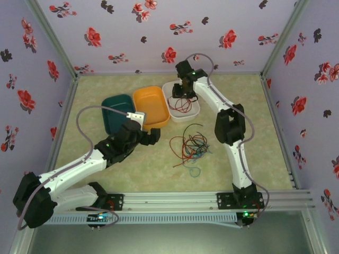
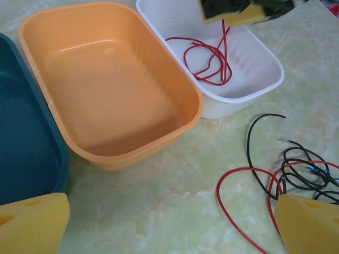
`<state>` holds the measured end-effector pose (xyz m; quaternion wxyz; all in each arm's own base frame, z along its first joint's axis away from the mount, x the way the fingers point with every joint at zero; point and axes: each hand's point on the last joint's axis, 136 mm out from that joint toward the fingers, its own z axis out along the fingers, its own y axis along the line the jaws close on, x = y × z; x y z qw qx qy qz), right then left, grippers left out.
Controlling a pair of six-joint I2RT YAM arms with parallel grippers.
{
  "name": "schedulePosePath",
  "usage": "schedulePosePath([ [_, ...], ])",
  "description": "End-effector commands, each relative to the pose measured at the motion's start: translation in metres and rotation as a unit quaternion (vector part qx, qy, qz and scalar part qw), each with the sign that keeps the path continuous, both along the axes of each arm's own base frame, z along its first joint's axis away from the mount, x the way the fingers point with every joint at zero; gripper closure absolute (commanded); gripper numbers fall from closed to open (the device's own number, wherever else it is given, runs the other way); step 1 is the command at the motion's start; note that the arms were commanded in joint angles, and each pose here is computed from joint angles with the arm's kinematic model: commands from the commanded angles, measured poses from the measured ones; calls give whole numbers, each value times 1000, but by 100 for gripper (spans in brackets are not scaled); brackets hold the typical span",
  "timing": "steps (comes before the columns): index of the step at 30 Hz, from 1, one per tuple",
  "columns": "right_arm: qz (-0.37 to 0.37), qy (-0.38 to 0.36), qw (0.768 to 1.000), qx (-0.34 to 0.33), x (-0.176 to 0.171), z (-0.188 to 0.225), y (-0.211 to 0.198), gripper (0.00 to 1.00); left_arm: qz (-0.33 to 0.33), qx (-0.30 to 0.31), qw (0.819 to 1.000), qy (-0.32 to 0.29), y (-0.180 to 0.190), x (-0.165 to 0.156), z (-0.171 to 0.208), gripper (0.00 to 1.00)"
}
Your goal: Untangle the cables
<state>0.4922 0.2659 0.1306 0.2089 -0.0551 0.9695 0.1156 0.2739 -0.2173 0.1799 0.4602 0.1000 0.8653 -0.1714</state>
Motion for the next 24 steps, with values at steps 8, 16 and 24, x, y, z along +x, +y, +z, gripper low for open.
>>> schedulePosePath([
  [8,-8,-90,996,-26,-46,85,-24,39,30,-26,999,-5,5,7,15,0],
  [16,-29,-108,993,-31,-97,95,-47,39,36,-33,999,2,3,9,13,0],
  [24,-83,-107,990,-38,-150,82,-87,43,20,-36,999,9,-6,10,9,0],
])
